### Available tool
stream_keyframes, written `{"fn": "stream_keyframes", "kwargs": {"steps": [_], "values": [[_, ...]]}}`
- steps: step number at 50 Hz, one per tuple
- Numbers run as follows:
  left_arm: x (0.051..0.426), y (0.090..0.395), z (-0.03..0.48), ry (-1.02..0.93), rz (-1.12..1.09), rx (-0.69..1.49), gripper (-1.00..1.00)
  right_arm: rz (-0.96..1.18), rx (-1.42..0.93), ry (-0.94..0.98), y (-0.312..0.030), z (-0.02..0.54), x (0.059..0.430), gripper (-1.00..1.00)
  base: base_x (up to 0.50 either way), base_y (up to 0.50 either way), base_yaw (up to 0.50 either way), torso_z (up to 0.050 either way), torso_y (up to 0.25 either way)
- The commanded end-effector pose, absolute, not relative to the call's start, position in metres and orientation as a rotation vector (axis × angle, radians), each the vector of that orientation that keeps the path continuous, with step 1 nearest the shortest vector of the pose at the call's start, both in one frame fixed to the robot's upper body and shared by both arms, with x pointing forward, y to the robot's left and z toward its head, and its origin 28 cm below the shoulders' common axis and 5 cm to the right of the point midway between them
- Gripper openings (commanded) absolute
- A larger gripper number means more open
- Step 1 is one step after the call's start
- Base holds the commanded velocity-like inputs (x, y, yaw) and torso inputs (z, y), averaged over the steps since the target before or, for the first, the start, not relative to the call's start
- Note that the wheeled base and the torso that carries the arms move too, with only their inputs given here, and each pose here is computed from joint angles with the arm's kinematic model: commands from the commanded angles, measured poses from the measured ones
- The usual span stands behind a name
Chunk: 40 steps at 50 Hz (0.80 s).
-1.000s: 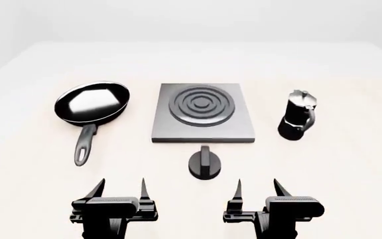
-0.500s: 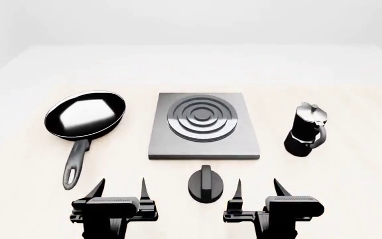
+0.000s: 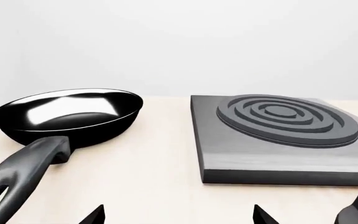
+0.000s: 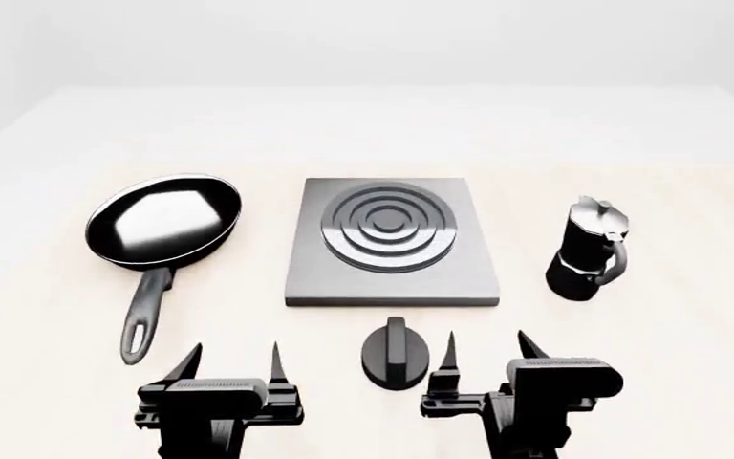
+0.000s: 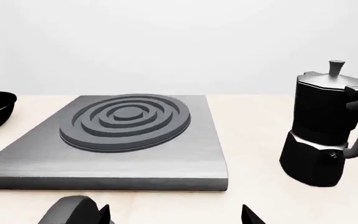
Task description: Turn on the stove and put the frying pan on it.
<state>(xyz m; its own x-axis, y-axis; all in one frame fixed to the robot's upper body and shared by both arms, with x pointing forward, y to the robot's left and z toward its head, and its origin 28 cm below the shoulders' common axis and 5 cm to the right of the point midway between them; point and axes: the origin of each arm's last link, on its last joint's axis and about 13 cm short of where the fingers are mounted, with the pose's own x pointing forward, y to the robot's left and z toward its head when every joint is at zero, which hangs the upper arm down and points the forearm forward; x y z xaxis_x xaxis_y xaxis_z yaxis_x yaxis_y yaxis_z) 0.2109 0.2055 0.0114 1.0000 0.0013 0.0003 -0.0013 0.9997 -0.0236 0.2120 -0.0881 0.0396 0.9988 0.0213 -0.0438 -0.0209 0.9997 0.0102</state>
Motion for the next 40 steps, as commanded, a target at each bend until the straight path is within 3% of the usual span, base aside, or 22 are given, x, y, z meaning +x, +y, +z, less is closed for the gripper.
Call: {"fn": "stream_keyframes", "kwargs": {"steps": [1, 26, 40], "values": [[0.211, 0.206, 0.011, 0.0, 0.003, -0.024, 1.0, 0.106, 0.012, 0.071, -0.073, 0.065, 0.208, 1.0, 0.0, 0.0, 0.0, 0.0, 0.0], [0.212, 0.205, 0.011, -0.001, 0.001, -0.021, 1.0, 0.253, 0.07, 0.337, -0.043, 0.083, 0.209, 1.0, 0.0, 0.0, 0.0, 0.0, 0.0], [0.212, 0.205, 0.012, -0.001, 0.002, -0.021, 1.0, 0.248, 0.071, 0.351, -0.042, 0.082, 0.21, 1.0, 0.0, 0.0, 0.0, 0.0, 0.0]]}}
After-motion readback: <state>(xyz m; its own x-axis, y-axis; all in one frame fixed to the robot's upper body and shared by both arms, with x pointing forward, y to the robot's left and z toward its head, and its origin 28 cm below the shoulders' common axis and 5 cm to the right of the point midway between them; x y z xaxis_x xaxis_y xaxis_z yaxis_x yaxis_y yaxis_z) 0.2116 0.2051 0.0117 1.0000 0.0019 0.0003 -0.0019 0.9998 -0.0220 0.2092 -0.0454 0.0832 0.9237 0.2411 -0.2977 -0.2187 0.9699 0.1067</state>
